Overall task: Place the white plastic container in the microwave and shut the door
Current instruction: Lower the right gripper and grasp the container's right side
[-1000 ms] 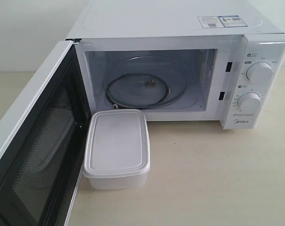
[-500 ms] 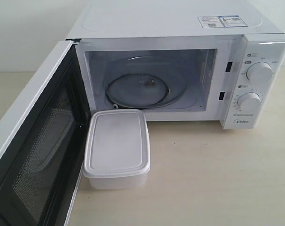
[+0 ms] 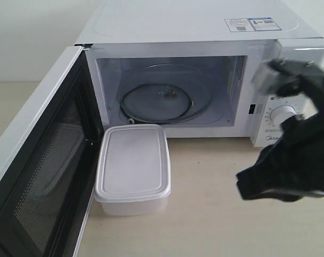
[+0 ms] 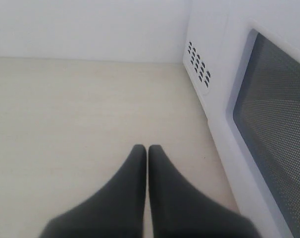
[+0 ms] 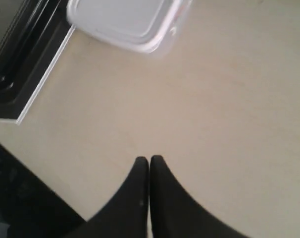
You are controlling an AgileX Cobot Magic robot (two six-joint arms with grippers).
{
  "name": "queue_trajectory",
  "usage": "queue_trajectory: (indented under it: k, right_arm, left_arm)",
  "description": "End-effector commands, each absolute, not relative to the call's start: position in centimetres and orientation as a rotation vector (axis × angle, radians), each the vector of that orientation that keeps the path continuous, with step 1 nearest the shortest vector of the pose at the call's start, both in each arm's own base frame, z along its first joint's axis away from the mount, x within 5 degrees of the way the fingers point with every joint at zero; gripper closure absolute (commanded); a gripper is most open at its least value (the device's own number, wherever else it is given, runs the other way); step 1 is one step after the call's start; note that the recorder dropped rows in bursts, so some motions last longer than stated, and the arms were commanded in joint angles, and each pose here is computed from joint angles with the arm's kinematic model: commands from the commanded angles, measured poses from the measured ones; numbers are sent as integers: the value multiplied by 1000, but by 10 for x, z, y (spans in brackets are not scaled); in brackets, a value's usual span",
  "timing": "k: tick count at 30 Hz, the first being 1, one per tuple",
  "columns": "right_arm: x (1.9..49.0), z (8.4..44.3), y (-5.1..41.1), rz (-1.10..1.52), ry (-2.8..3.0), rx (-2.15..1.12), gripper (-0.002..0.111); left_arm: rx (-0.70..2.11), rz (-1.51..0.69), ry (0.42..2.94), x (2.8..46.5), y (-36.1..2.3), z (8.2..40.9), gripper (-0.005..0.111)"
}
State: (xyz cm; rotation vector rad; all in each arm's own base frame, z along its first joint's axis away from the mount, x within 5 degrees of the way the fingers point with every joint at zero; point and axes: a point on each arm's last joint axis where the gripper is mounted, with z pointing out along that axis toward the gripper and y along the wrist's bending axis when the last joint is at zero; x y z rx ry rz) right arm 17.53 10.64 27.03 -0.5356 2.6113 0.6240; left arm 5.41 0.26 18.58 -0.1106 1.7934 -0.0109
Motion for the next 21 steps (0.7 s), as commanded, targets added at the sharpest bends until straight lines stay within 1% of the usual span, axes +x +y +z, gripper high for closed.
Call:
queue_trajectory:
  k: [1,6,14,16,19,21]
  right_arm:
    - [198,244,129,713,2637,-660,108]
    - [222,228,147,868,2547,-535,108]
    - [252,220,172,1131,2513,-548,108]
    - [263,220,171,1222,2478,-507,108]
    - [282,220,155,1316,2397,-381,108]
    - [289,216,143,1367,2366,-360,108]
  left_arm:
    - [-116,-19,1795,54,3,185,103]
    - [-116,-19,1795,54,3,185,103]
    - [-116,-19,1795,54,3,185,103]
    - [-116,-19,1795,54,3,185,103]
    - [-116,-19,1795,54,3,185,103]
    - [-116,-19,1795,54,3,185,103]
